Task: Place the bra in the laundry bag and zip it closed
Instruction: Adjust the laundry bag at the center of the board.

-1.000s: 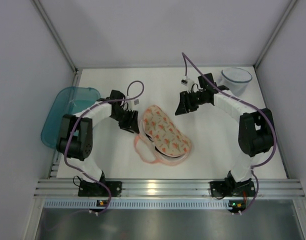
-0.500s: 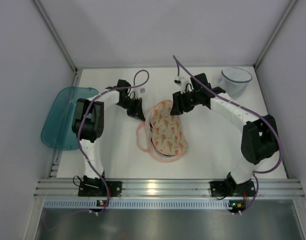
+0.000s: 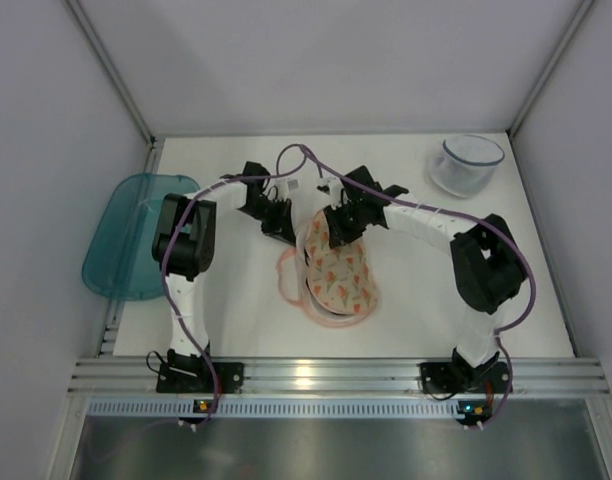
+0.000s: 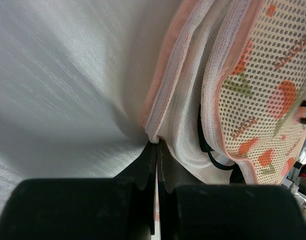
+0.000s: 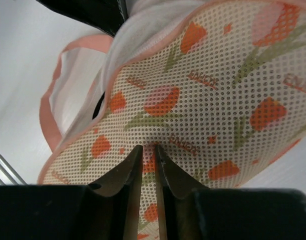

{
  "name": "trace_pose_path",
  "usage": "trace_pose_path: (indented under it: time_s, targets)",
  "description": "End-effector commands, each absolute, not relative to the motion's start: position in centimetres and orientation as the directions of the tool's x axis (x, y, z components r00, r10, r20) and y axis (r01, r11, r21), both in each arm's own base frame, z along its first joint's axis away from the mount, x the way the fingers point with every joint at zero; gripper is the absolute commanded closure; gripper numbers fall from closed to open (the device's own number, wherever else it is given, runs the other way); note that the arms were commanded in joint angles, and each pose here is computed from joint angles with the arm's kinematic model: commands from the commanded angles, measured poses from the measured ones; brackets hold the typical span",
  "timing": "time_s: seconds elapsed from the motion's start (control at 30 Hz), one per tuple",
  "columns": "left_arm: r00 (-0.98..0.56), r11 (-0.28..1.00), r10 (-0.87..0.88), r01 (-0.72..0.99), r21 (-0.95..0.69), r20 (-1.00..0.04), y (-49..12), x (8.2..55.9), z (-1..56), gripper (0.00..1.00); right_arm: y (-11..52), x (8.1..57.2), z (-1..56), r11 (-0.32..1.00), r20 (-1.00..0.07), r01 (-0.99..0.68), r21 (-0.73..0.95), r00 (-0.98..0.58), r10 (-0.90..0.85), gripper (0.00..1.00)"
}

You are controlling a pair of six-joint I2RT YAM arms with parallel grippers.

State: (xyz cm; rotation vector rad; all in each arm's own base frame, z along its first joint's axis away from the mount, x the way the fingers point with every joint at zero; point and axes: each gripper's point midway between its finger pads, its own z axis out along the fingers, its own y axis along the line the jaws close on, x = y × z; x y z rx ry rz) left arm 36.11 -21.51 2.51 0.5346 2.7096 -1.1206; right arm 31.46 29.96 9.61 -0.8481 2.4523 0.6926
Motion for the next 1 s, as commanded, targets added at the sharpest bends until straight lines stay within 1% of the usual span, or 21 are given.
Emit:
trace_pose_path:
  time_s: [0.0, 0.13, 0.27, 0.33, 0.4, 0.43, 0.5, 0.6, 0.63, 0.67, 0.7, 0.73, 0.77, 0.8, 0.83, 0.9, 0.93, 0.97]
  targets:
    - [-0.905, 0.626, 0.271, 0.424, -0.655, -0.327, -22.0, 37.1, 3.3, 1.00, 32.2, 31.7, 8.3, 0.652, -0.556, -0.681, 0.332, -0.700, -0.449, 0.85]
    - [-0.910, 0.623, 0.259, 0.413, -0.665, -0.322, -22.3, 37.6, 3.4, 1.00, 33.6, 30.6, 6.2, 0.637, -0.514, -0.663, 0.393, -0.733, -0.445, 0.91]
    - [-0.915, 0.620, 0.251, 0.403, -0.673, -0.316, -22.7, 38.4, 3.0, 0.99, 34.7, 29.8, 5.1, 0.625, -0.497, -0.641, 0.445, -0.758, -0.423, 0.89]
    - [-0.923, 0.624, 0.239, 0.385, -0.680, -0.302, -22.8, 38.7, 2.7, 0.95, 35.1, 29.3, 4.9, 0.616, -0.480, -0.621, 0.484, -0.778, -0.406, 0.87]
    - [-0.924, 0.610, 0.231, 0.382, -0.694, -0.306, -23.0, 38.8, 3.0, 0.89, 35.3, 29.3, 4.4, 0.623, -0.466, -0.601, 0.501, -0.793, -0.392, 0.82]
    - [-0.938, 0.615, 0.202, 0.345, -0.709, -0.282, -23.0, 38.8, 3.4, 0.84, 35.3, 29.4, 4.2, 0.630, -0.457, -0.594, 0.501, -0.799, -0.390, 0.80]
    - [-0.944, 0.611, 0.184, 0.328, -0.720, -0.274, -22.7, 38.4, 3.9, 0.80, 35.2, 29.5, 3.5, 0.644, -0.439, -0.572, 0.508, -0.815, -0.378, 0.79]
    - [-0.934, 0.616, 0.111, 0.333, -0.713, -0.340, -20.9, 39.4, 7.1, 0.76, 34.6, 29.5, 2.5, 0.663, -0.410, -0.536, 0.523, -0.840, -0.356, 0.76]
    - [-0.932, 0.620, 0.064, 0.317, -0.717, -0.356, -20.2, 39.2, 8.8, 0.75, 34.5, 29.6, 2.5, 0.669, -0.403, -0.517, 0.534, -0.851, -0.336, 0.76]
    - [-0.936, 0.627, -0.006, 0.271, -0.731, -0.352, -18.3, 39.5, 9.1, 0.75, 34.2, 29.8, 2.2, 0.680, -0.386, -0.489, 0.546, -0.868, -0.313, 0.75]
    - [-0.925, 0.624, -0.030, 0.278, -0.730, -0.378, -17.4, 39.5, 10.1, 0.74, 34.1, 30.0, 2.2, 0.683, -0.381, -0.478, 0.553, -0.874, -0.302, 0.75]
    - [-0.906, 0.627, -0.063, 0.291, -0.723, -0.419, -16.3, 39.5, 12.2, 0.75, 33.9, 30.2, 2.1, 0.687, -0.370, -0.459, 0.564, -0.884, -0.287, 0.75]
    - [-0.905, 0.625, -0.087, 0.277, -0.730, -0.417, -15.2, 38.6, 12.4, 0.75, 33.9, 30.3, 2.0, 0.691, -0.352, -0.433, 0.579, -0.897, -0.267, 0.75]
    - [-0.892, 0.627, -0.086, 0.297, -0.720, -0.443, -14.8, 38.2, 13.1, 0.75, 33.9, 30.4, 2.0, 0.693, -0.344, -0.417, 0.588, -0.904, -0.253, 0.75]
    - [-0.854, 0.631, -0.072, 0.362, -0.686, -0.516, -14.6, 37.6, 15.1, 0.74, 33.6, 30.7, 1.9, 0.704, -0.335, -0.396, 0.589, -0.913, -0.233, 0.74]
    - [-0.843, 0.645, -0.066, 0.372, -0.667, -0.534, -14.4, 36.0, 15.3, 0.73, 33.3, 31.0, 1.4, 0.740, -0.298, -0.332, 0.585, -0.936, -0.185, 0.75]
    - [-0.814, 0.655, -0.057, 0.407, -0.637, -0.578, -14.3, 35.3, 16.6, 0.72, 32.7, 31.4, 0.9, 0.767, -0.292, -0.303, 0.565, -0.943, -0.157, 0.75]
    - [-0.803, 0.662, -0.049, 0.419, -0.621, -0.594, -14.2, 34.9, 16.8, 0.72, 32.5, 31.5, 0.6, 0.781, -0.282, -0.284, 0.557, -0.949, -0.143, 0.75]
